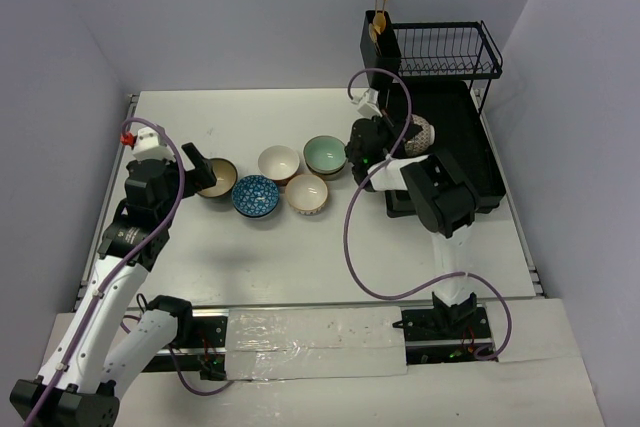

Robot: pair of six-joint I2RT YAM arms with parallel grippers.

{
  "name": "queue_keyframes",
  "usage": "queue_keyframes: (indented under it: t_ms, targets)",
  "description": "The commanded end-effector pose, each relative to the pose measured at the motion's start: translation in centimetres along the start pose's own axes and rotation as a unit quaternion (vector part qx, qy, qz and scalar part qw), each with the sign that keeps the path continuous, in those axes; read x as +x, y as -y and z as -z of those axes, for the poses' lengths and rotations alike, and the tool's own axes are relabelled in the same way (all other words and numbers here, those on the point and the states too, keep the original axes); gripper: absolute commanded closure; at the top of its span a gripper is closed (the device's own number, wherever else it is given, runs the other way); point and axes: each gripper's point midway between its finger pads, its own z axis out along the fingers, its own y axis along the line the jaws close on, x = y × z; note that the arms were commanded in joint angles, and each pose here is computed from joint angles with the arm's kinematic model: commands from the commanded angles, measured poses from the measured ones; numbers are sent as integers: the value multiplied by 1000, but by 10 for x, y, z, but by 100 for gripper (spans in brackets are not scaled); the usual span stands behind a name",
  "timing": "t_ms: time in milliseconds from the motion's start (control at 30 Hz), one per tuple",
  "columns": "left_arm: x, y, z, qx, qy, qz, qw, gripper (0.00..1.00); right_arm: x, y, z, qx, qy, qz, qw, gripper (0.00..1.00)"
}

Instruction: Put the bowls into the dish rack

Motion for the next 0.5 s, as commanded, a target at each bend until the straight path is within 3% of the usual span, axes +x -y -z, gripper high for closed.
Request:
queue_keyframes:
  t_ms: [0, 400, 467]
  targets:
    - [-4, 0, 1, 1, 9, -6, 1000, 1, -2, -6, 6, 4, 6, -23, 1000, 100]
    - [-4, 1, 1, 2, 9, -7, 1000, 1, -8, -32, 18, -15, 30, 11, 999, 100]
    - [-4, 1, 1, 2, 9, -7, 1000, 1, -8, -35, 20, -16, 31, 14, 999, 89]
